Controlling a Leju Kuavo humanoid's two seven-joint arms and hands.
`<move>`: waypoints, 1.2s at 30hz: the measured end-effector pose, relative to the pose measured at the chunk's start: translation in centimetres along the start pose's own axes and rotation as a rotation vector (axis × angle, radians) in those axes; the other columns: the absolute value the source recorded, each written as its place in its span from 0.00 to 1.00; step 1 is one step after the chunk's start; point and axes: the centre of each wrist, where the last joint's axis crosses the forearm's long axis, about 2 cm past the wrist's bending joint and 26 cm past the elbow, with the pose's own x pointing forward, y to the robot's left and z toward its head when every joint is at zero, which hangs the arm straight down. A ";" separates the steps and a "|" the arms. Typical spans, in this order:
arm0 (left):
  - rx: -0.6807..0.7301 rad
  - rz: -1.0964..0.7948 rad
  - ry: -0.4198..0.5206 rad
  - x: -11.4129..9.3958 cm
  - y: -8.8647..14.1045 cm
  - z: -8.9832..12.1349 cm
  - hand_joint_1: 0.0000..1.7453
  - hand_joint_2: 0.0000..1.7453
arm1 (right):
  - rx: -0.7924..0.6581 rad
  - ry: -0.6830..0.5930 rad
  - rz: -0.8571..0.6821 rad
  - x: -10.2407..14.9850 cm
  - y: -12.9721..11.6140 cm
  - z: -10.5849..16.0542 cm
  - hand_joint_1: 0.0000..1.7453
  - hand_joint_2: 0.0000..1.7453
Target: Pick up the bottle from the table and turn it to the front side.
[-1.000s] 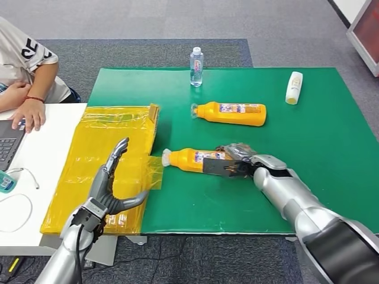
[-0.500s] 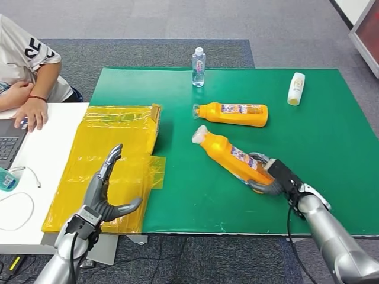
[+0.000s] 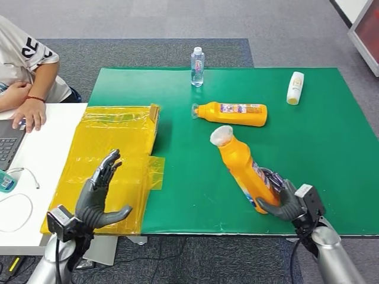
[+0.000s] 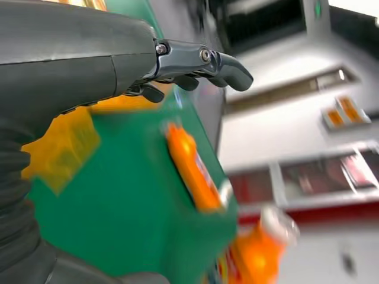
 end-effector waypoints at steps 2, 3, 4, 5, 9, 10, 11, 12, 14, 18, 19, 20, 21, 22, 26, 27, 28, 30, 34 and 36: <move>-0.037 0.078 -0.002 -0.2 0.6 0.2 0.00 1.00 | 0.009 -0.045 -0.011 0.5 0.4 -0.7 1.00 1.00; -0.053 0.111 0.003 -0.4 1.0 0.4 0.00 1.00 | 0.015 -0.067 -0.014 0.8 0.7 -1.1 1.00 1.00; -0.070 0.143 0.010 -0.7 1.4 0.5 0.00 1.00 | 0.023 -0.088 -0.016 1.1 1.0 -1.6 1.00 1.00; -0.087 0.174 0.017 -0.9 1.9 0.7 0.00 1.00 | 0.032 -0.106 -0.016 1.5 1.3 -2.1 1.00 1.00; -0.110 0.243 0.035 -1.7 3.5 1.0 0.00 1.00 | 0.067 -0.162 -0.011 2.5 2.4 -3.7 1.00 1.00; -0.105 0.246 0.039 -1.8 3.7 1.1 0.00 1.00 | 0.073 -0.172 -0.010 2.7 2.6 -4.0 1.00 1.00; -0.100 0.247 0.044 -1.9 3.9 1.1 0.00 1.00 | 0.077 -0.180 -0.010 2.9 2.7 -4.1 1.00 1.00; -0.096 0.248 0.048 -2.0 4.0 1.2 0.00 1.00 | 0.080 -0.185 -0.010 3.0 2.8 -4.3 1.00 1.00; -0.088 0.250 0.055 -2.1 4.2 1.4 0.00 1.00 | 0.084 -0.193 -0.010 3.1 3.0 -4.5 1.00 1.00; -0.084 0.256 0.064 -2.3 4.5 1.5 0.00 1.00 | 0.091 -0.204 -0.011 3.4 3.2 -4.8 1.00 1.00; -0.093 0.263 0.065 -2.4 4.6 1.5 0.00 1.00 | 0.096 -0.210 -0.012 3.4 3.3 -4.9 1.00 1.00; -0.107 0.272 0.066 -2.4 4.7 1.3 0.00 1.00 | 0.104 -0.217 -0.013 3.5 3.5 -5.1 1.00 1.00; -0.124 0.280 0.068 -2.4 4.9 1.2 0.00 1.00 | 0.114 -0.226 -0.013 3.7 3.7 -5.4 1.00 1.00; -0.142 0.285 0.070 -2.5 5.2 0.9 0.00 1.00 | 0.129 -0.237 -0.011 3.9 4.0 -5.8 1.00 1.00; -0.210 0.276 0.066 -2.2 7.0 -0.7 0.00 1.00 | 0.197 -0.273 0.034 4.9 6.0 -8.1 1.00 1.00; -0.227 0.272 0.064 -2.1 7.4 -1.2 0.00 1.00 | 0.211 -0.279 0.051 5.2 6.5 -8.7 1.00 1.00; -0.243 0.268 0.062 -2.0 7.7 -1.7 0.00 1.00 | 0.224 -0.286 0.070 5.5 7.1 -9.3 1.00 1.00; -0.273 0.260 0.057 -1.9 8.1 -2.8 0.00 1.00 | 0.242 -0.295 0.112 6.0 8.2 -10.4 1.00 1.00; -0.331 0.253 0.038 -1.7 8.1 -4.8 0.00 1.00 | 0.256 -0.296 0.203 6.7 9.8 -11.9 1.00 1.00; -0.370 0.255 0.023 -1.5 7.9 -6.2 0.00 1.00 | 0.267 -0.298 0.238 6.9 10.9 -12.7 1.00 1.00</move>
